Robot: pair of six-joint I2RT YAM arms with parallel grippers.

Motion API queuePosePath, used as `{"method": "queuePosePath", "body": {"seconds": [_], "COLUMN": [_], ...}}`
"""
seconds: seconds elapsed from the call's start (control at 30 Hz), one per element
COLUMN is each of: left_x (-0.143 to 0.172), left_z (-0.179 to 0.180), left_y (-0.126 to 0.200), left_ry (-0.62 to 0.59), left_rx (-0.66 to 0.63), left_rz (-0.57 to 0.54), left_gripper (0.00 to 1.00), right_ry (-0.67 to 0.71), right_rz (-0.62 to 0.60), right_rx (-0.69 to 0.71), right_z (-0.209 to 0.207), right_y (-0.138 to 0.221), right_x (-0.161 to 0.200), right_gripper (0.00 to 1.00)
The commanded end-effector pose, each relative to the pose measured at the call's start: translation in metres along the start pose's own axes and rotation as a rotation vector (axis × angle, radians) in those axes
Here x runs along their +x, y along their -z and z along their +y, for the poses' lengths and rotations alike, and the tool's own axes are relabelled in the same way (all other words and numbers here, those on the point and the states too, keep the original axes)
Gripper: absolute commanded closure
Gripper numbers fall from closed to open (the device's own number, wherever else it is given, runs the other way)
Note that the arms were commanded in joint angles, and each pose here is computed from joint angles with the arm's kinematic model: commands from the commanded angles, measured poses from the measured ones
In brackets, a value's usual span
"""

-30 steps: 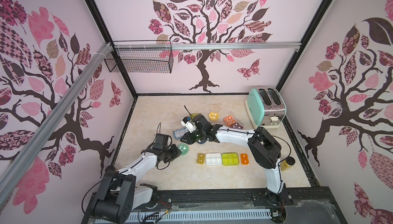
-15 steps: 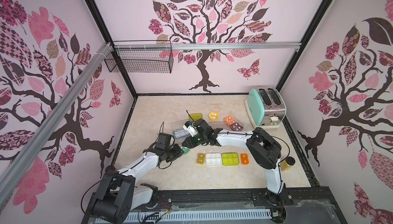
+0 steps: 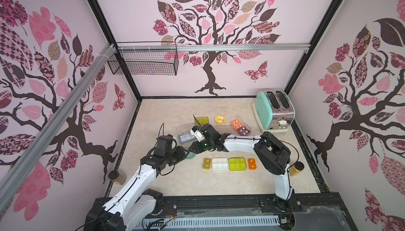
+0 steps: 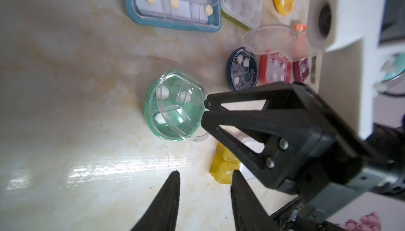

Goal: Close pillboxes
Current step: Close the lid on the pillbox.

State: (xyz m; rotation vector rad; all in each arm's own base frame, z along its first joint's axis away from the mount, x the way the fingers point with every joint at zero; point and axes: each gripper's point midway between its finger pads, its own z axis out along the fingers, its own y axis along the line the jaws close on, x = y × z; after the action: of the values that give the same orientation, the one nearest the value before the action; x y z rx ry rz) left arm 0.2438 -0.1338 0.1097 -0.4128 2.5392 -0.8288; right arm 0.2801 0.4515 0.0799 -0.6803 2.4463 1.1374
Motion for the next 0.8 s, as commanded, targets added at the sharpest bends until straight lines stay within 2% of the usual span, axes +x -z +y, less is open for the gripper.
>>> {"method": "queuePosePath", "body": {"seconds": [0.0, 0.17, 0.4, 0.77], "left_x": [-0.018, -0.037, -0.027, -0.008], "left_z": [0.002, 0.008, 0.030, 0.050], "left_y": [-0.002, -0.020, -0.046, -0.062], "left_ry": [-0.009, -0.017, -0.019, 0.000], "left_rx": [-0.028, -0.051, -0.103, -0.139], "left_rz": [-0.020, -0.022, 0.039, 0.099], "left_gripper": [0.52, 0.48, 0.47, 0.50], "right_ry": [-0.030, -0.072, -0.106, -0.156], "right_rz": [-0.045, -0.034, 0.001, 0.037], "right_rx": [0.066, 0.103, 0.104, 0.088], "right_z": [0.003, -0.003, -0.010, -0.017], "right_y": [0.017, 0.019, 0.011, -0.003], "right_x": [-0.010, -0.007, 0.003, 0.018], "right_gripper": [0.57, 0.45, 0.36, 0.44]}}
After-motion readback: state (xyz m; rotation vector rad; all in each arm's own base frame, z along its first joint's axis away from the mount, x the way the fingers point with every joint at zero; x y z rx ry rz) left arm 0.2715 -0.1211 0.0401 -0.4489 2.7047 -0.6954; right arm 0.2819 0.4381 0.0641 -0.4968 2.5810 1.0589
